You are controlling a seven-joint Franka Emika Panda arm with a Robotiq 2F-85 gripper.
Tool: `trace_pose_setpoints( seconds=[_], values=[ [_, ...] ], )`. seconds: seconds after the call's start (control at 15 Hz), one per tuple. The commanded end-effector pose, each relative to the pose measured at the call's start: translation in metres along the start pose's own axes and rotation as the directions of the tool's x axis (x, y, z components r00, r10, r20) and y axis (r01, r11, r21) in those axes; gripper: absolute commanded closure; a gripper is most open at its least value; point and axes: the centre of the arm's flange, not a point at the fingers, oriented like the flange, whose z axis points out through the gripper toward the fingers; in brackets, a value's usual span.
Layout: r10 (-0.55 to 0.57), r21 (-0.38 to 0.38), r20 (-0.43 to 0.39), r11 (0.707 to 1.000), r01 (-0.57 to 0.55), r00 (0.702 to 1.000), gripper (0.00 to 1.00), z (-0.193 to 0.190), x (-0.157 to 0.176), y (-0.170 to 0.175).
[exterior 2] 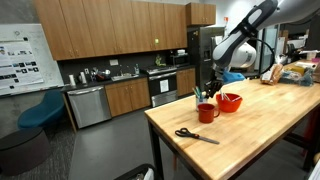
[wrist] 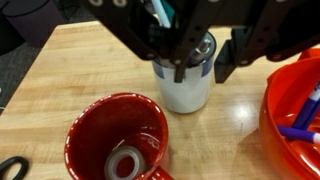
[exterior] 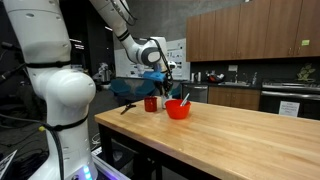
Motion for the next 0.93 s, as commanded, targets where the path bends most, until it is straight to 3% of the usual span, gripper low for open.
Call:
trace_pose_setpoints(
  seconds=[0.0,0.27,0.33,0.4,0.47,0.6,0.87],
  values=[
    [-0.022,-0.010,-0.016,1.000,0.022,1.000,0.33,-0.0039,-0.0040,-0.0071],
    [-0.031,-0.014,-0.037,0.999,0.031,0.999,0.07,-0.0050,-0.0011,-0.0105],
    [-0.035,-0.015,-0.045,0.999,0.035,0.998,0.12,-0.0051,0.0000,-0.0113],
    [-0.039,-0.016,-0.054,0.999,0.038,0.998,0.43,-0.0053,0.0010,-0.0121],
    [-0.041,-0.017,-0.060,0.999,0.040,0.997,0.39,-0.0056,0.0018,-0.0127],
    [-0.043,-0.018,-0.067,0.999,0.042,0.997,0.44,-0.0062,0.0024,-0.0141],
    [-0.041,-0.016,-0.067,0.999,0.040,0.997,0.77,-0.0083,0.0028,-0.0149]
  ],
)
